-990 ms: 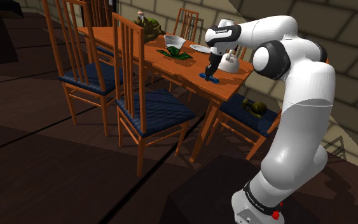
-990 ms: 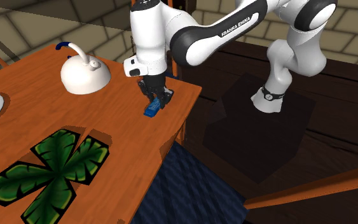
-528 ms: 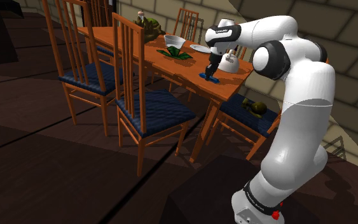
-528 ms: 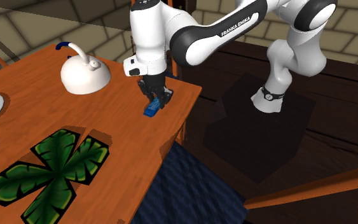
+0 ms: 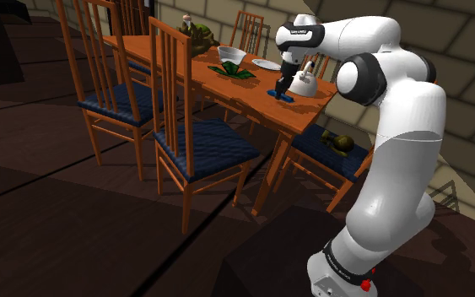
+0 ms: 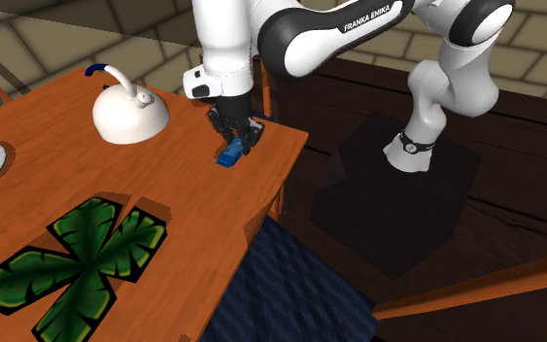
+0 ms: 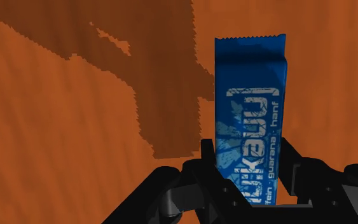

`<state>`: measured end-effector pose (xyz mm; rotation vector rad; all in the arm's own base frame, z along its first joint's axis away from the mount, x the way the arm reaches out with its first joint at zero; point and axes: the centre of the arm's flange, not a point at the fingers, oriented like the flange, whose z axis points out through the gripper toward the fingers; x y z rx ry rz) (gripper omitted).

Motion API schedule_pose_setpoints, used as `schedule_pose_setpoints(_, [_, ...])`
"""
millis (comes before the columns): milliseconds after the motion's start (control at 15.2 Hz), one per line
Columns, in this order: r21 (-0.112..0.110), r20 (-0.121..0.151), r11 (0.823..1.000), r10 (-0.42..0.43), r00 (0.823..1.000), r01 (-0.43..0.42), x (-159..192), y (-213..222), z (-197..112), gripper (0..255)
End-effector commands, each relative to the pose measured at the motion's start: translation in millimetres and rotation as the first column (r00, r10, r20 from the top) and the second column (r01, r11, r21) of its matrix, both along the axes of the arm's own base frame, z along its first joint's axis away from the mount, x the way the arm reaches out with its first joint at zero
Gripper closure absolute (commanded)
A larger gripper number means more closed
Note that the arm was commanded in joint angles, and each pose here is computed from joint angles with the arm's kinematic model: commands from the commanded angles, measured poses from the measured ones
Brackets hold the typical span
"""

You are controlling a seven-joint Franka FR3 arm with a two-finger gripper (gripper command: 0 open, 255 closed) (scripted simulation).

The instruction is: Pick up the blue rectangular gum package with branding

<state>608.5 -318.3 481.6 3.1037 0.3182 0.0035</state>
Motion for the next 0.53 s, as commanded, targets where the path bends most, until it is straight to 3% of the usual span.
schedule_pose_setpoints(0, [0.000,0.000,1.000,0.000,1.000,0.000,1,0,10,255])
schedule_pose_setpoints(462, [0.000,0.000,1.000,0.000,1.000,0.000,1,0,37,255])
